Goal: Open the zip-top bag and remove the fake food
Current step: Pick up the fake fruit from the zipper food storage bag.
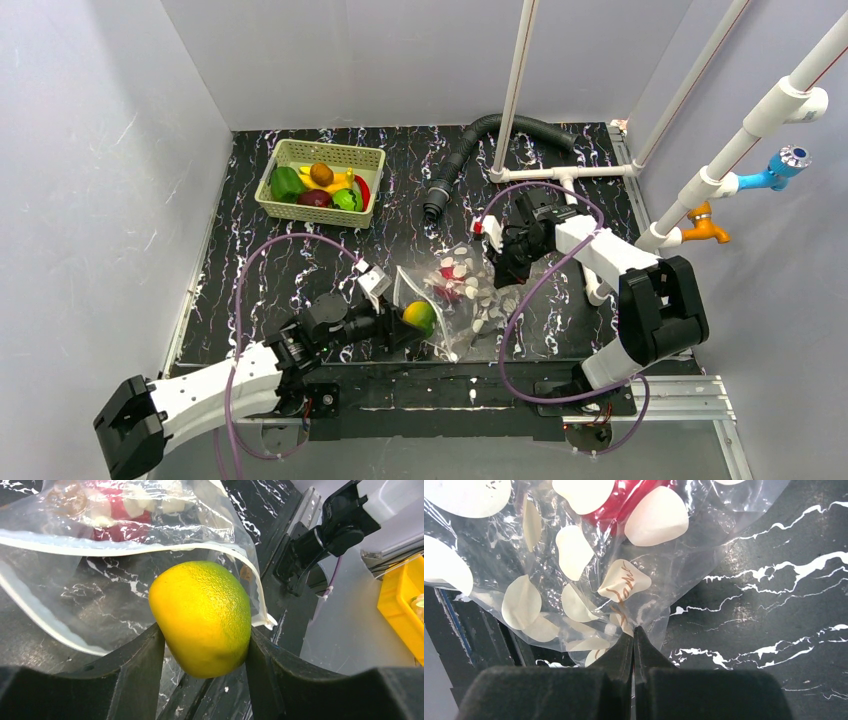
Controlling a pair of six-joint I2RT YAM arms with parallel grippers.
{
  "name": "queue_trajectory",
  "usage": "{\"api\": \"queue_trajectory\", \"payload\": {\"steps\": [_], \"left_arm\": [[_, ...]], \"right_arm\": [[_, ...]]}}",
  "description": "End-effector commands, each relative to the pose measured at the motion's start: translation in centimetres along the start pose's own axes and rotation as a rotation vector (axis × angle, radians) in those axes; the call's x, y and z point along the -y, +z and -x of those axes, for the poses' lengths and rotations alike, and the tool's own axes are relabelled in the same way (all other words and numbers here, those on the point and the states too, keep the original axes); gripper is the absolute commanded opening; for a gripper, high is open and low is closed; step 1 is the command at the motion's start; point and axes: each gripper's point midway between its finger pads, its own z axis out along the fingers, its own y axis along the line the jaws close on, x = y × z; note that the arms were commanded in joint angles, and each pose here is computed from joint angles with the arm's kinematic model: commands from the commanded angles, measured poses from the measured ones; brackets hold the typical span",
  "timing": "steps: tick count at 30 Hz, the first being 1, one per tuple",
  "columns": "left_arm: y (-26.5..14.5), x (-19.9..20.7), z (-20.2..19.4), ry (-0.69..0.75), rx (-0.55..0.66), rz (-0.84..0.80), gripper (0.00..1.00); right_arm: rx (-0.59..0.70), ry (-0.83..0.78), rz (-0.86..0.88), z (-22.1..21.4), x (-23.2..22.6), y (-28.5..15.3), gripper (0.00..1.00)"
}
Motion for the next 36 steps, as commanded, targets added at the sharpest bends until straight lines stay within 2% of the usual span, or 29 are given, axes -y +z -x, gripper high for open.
{"api": "queue_trajectory", "payload": {"steps": [1,12,25,29,36], "left_arm": [[-0.9,0.2,0.4,0.037,-0.022,0.004,0.0],[-2.5,0.0,1.5,0.025,-0.033,0.036,0.0],[-3.7,0.5,4.7,-0.008,-0.001,0.021,0.0],[-4.1,-0.6,5.6,-0.024,0.002,0.079,0.0],[-4.1,-3.4,9.2,-0.096,0.074,0.174,0.0]], "right_arm": [[0.04,-0.023,-0.007,0.7,-0.1,-0.9,0.01],[0.047,-0.008,-0.016,0.6,0.2,-1.2,0.01],[0.046,0.002,-0.016,0.5,0.4,-1.2,0.01],[0.045,0.003,-0.015,0.4,0.4,-1.2,0.01],[0.043,0.004,-0.013,0.4,0.4,-1.2,0.01]]}}
